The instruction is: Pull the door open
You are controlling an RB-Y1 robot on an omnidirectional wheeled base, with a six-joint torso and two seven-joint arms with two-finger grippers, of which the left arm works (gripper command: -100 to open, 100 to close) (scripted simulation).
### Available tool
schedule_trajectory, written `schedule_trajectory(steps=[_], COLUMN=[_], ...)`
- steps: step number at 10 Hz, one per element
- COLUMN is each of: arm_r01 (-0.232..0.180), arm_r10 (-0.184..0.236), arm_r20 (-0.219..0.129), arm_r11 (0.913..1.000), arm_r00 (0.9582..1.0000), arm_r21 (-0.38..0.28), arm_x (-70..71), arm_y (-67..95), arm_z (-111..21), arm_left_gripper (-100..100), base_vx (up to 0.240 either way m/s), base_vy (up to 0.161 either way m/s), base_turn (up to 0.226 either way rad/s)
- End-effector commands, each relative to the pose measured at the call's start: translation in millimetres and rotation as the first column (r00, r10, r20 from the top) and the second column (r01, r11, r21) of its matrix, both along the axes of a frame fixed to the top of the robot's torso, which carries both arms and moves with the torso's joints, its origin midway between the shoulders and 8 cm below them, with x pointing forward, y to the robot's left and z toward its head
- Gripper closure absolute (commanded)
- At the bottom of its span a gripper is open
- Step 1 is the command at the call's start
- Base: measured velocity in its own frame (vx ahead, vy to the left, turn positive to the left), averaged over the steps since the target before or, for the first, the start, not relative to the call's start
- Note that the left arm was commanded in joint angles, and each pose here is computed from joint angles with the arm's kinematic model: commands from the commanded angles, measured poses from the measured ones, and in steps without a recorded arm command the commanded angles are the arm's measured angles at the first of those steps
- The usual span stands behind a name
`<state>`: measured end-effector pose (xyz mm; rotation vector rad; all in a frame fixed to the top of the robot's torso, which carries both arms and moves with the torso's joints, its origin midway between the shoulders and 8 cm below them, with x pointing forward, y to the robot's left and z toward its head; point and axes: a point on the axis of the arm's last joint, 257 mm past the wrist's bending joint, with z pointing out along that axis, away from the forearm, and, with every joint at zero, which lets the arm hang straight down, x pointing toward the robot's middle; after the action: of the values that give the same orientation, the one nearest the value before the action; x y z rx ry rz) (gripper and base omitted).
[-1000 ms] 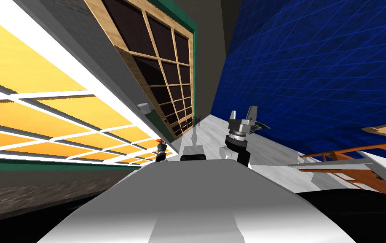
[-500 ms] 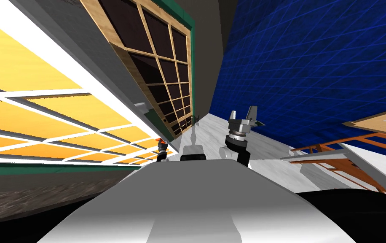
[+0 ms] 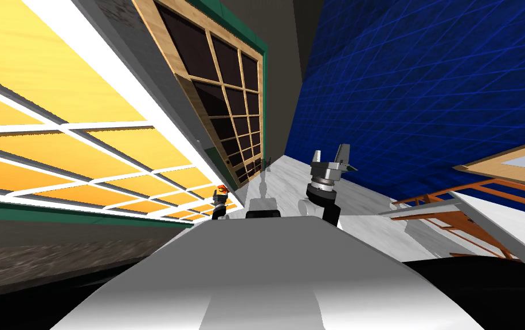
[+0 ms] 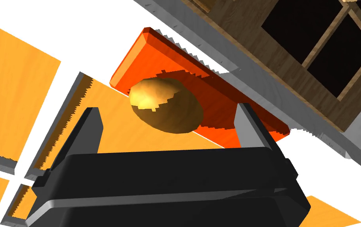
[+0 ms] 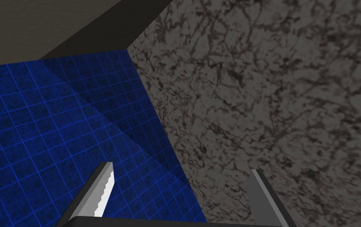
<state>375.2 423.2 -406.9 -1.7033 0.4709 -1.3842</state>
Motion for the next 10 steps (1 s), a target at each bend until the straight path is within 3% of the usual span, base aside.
schedule_trajectory(steps=[1, 3, 6, 8, 9, 10], arm_r01=[-0.002, -0.003, -0.001, 0.004, 0.006, 0.011], arm_r10=[0.004, 0.008, 0.019, 0.032, 0.034, 0.043], arm_r20=[0.026, 0.047, 0.09, 0.126, 0.131, 0.15], arm_r11=[0.9983, 0.9945, 0.9798, 0.9597, 0.9557, 0.9413], arm_r00=[0.9996, 0.9988, 0.9958, 0.9915, 0.9908, 0.9878], arm_r21=[-0.058, -0.105, -0.2, -0.281, -0.294, -0.337], arm_x=[1.4, 2.7, 5.3, 7.9, 7.9, 9.1], arm_y=[-1.5, -3.2, -6.8, -10.5, -10.5, -12.4], arm_z=[0.9, 1.7, 3.2, 4.5, 4.5, 5.1], arm_left_gripper=[-100, -100, -100, -100, -100, -100], base_vx=[-0.055, -0.066, -0.066, -0.071, -0.065, -0.059], base_vy=[0.038, 0.023, 0.018, 0.024, 0.025, 0.015], base_turn=[-0.058, -0.065, -0.059, -0.076, -0.033, -0.052])
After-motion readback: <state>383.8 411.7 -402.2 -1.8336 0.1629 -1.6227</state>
